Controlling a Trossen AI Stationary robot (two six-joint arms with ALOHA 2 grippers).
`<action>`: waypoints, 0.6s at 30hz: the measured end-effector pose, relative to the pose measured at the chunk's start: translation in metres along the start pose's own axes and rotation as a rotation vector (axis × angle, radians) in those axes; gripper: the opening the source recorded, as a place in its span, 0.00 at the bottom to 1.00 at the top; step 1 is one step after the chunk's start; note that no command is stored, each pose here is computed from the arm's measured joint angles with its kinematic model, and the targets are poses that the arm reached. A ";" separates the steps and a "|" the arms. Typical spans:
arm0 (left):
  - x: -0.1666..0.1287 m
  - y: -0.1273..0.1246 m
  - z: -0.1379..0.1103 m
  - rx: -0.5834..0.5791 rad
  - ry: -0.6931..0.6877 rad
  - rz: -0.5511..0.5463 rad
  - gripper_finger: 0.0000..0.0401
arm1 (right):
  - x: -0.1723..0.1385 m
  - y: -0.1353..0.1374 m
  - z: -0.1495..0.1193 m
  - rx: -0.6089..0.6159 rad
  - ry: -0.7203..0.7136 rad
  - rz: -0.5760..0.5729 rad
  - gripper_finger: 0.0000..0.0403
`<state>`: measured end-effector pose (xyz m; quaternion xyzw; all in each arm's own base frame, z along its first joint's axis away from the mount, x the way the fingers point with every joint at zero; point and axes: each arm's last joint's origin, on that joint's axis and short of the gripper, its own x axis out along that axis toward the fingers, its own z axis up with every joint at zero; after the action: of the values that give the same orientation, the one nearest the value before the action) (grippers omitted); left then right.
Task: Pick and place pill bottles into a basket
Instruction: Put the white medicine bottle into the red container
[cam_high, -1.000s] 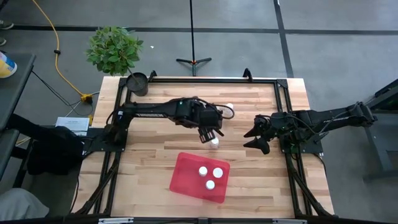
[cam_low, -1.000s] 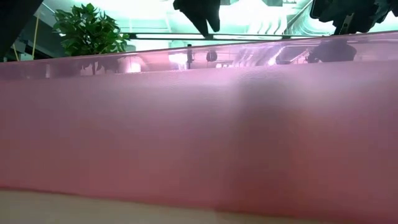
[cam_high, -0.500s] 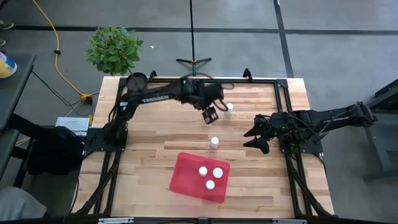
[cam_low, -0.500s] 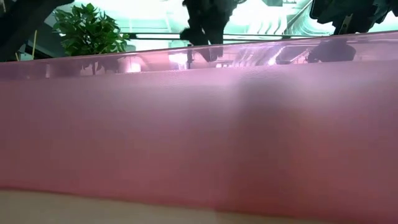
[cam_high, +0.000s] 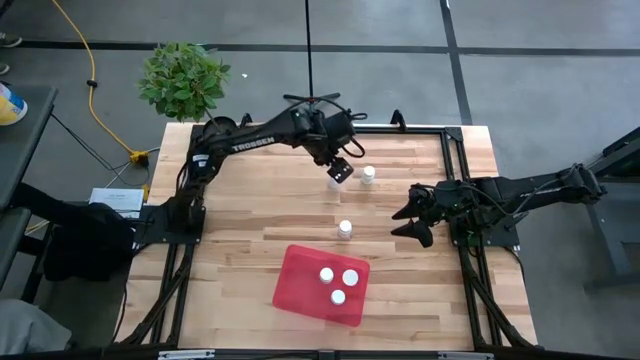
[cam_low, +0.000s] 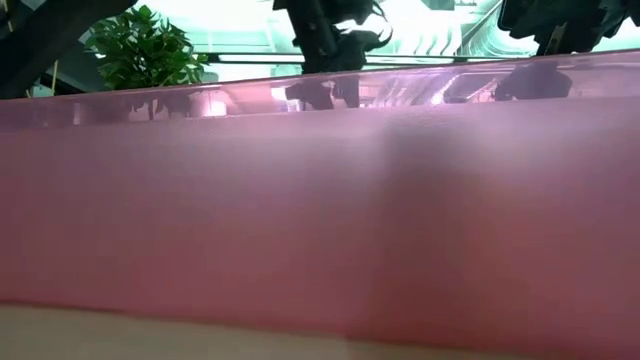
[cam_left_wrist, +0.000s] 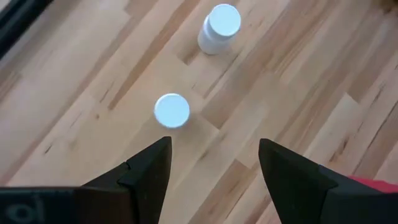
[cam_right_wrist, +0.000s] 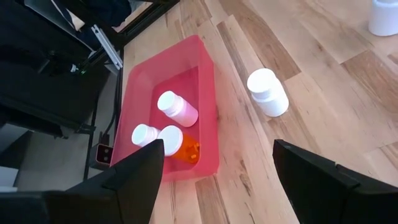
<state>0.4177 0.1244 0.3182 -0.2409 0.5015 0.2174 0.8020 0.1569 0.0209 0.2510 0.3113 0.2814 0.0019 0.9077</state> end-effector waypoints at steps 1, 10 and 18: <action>0.003 -0.001 0.000 0.000 0.000 -0.004 0.69 | 0.000 0.000 0.000 0.000 -0.002 -0.002 0.72; 0.041 0.001 -0.004 -0.054 0.146 -0.004 0.69 | 0.000 0.000 0.000 0.000 -0.005 -0.007 0.72; 0.047 0.007 0.001 -0.086 0.131 -0.013 0.69 | 0.000 0.000 0.000 0.001 -0.004 -0.011 0.72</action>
<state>0.4332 0.1355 0.2749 -0.2922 0.5414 0.2173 0.7578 0.1567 0.0206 0.2508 0.3102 0.2812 -0.0040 0.9081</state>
